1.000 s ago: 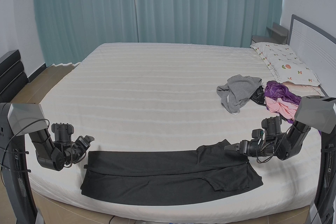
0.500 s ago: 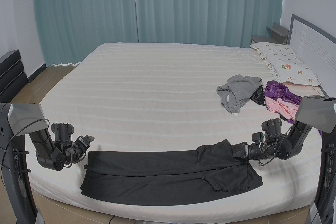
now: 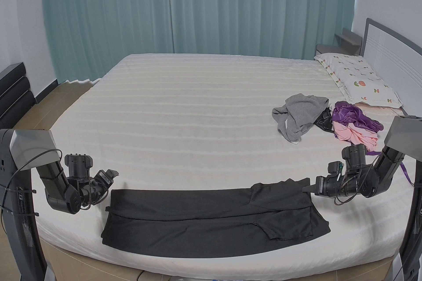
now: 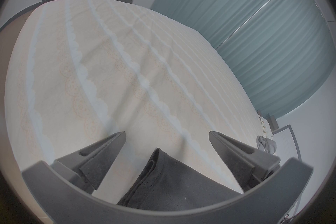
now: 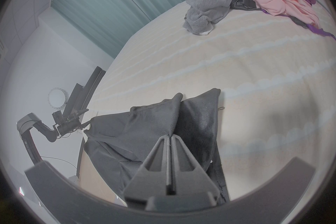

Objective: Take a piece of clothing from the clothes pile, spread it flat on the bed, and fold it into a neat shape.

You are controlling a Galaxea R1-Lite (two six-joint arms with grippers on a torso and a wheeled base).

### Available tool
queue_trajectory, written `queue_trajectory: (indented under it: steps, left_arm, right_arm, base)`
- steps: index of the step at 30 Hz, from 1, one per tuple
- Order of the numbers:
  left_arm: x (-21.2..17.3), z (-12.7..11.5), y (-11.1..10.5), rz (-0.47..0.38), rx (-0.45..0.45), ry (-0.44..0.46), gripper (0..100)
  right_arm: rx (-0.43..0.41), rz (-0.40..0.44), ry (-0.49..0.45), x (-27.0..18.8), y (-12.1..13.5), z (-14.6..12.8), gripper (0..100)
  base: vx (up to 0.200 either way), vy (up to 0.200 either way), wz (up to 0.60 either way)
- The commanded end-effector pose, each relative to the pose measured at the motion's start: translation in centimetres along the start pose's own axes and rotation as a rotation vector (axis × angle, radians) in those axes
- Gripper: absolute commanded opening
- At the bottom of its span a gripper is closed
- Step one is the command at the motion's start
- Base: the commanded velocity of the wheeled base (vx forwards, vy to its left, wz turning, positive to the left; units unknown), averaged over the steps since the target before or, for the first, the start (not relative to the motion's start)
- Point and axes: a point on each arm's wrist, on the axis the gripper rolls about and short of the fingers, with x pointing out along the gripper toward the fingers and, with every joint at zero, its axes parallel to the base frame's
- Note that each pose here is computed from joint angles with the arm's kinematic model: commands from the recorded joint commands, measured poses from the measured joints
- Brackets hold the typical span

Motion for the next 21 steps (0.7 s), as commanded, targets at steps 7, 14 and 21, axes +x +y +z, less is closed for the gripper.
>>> queue_trajectory:
  steps: [7, 14, 21]
  left_arm:
    - [0.0, 0.0, 0.0, -0.001, -0.003, -0.001, 100]
    - [-0.1, 0.0, 0.1, 0.003, -0.003, 0.002, 100]
    - [-1.4, 0.1, -0.2, -0.003, -0.001, -0.003, 100]
  right_arm:
    - [-0.06, -0.009, 0.039, -1.1, 0.1, -1.2, 0]
    - [-0.115, -0.023, 0.088, -1.1, -0.2, -2.1, 0]
    - [-0.117, -0.038, 0.083, -1.1, -0.2, -1.9, 100]
  base:
    - [0.0, 0.0, 0.0]
    - [0.0, 0.0, 0.0]
    - [0.0, 0.0, 0.0]
